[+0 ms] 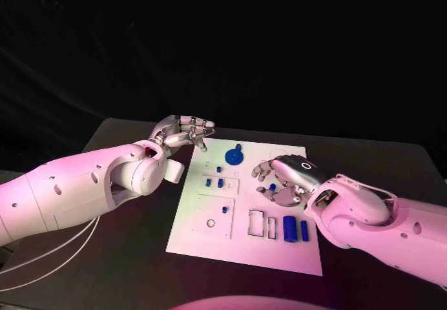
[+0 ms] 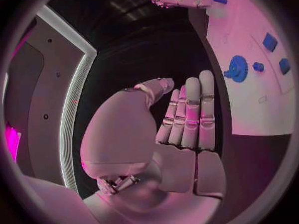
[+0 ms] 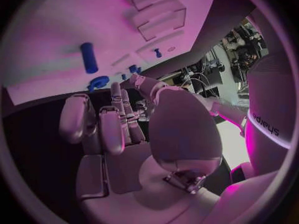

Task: Assemble the parts on the task board

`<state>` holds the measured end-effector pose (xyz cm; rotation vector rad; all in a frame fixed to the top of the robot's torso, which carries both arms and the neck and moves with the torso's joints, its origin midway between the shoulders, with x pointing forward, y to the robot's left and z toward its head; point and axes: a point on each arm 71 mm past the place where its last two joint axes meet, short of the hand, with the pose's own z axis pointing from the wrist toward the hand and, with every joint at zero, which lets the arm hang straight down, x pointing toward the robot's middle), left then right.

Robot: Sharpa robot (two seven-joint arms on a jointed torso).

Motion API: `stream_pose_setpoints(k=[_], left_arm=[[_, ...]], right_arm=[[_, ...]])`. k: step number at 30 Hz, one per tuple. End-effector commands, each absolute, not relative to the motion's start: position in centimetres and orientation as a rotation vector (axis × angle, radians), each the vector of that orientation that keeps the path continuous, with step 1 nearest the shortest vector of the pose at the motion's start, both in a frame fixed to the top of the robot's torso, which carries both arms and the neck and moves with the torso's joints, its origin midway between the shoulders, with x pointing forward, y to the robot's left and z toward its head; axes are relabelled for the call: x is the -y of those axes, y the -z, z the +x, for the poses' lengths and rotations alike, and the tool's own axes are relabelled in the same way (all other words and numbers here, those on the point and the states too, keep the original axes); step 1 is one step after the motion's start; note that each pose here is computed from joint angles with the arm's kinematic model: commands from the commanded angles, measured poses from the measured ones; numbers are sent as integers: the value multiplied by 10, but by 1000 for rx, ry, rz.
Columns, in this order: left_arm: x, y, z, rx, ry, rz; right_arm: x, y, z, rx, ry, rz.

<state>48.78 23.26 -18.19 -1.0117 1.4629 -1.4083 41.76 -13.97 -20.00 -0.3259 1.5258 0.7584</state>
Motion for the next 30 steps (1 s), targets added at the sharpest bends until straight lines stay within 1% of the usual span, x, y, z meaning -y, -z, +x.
stream_pose_setpoints(k=[1, 2, 5, 15, 20, 30], left_arm=[[-230, 181, 487, -1476, 1432, -1000], [-229, 181, 487, -1476, 1433, -999], [-229, 181, 487, -1477, 1434, -998], [-229, 182, 488, -1478, 1433, -999], [-231, 182, 488, -1479, 1428, -1002], [-231, 182, 488, -1480, 1426, -1003]], right_arm=[[153, 201, 426, -1637, -699, -310], [159, 201, 430, -1664, -675, -314], [165, 202, 434, -1709, -649, -323], [169, 207, 439, -1789, -610, -345], [167, 208, 439, -1793, -613, -343], [162, 209, 439, -1757, -646, -310]])
